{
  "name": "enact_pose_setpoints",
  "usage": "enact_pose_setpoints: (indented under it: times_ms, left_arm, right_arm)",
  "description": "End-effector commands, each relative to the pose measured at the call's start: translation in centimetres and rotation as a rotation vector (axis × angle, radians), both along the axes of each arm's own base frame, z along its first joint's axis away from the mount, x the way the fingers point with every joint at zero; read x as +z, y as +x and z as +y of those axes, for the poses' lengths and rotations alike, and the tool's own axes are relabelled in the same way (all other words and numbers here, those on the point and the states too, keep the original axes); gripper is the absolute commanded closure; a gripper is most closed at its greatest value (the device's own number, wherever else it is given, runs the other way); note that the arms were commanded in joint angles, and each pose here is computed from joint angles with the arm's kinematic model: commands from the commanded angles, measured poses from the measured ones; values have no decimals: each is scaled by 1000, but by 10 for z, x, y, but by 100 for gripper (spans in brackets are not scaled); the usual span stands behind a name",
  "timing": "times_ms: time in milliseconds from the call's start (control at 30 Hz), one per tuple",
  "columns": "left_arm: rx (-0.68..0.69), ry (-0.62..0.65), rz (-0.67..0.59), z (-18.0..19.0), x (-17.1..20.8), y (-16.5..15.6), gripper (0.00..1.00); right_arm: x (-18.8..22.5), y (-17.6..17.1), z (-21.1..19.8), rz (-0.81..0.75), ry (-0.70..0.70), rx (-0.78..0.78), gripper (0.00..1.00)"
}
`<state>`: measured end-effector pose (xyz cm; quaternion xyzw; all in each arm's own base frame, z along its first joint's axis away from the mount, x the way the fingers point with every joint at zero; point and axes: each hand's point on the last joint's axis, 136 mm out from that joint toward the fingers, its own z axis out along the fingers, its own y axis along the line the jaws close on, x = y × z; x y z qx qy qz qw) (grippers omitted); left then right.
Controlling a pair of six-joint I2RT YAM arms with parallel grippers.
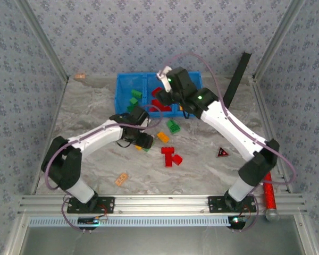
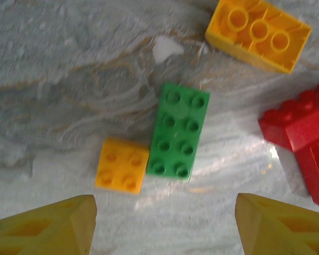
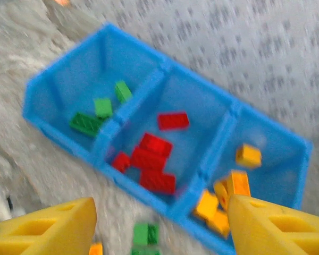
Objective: Sort the legos into containers by color
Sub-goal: Pick up the lego from the center of the table.
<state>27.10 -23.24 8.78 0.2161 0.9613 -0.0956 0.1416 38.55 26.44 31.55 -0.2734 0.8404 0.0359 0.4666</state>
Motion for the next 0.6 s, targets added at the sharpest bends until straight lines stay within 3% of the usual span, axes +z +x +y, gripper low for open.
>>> enact_pose_setpoints:
  times_ms: [0,300,567]
  left_arm:
    - [-67,11,-69,-18,5,17,31]
    - [-104,96,-9,-35,-32,19,32]
    - [-68,135,59,-33,-55,15,42]
  right_arm:
    - [-23,-18,-47,100,55,-159,31]
    - [-87,-82,-127,279,167,-351,26]
    - [-115,-113,-135,363,198,-361,22]
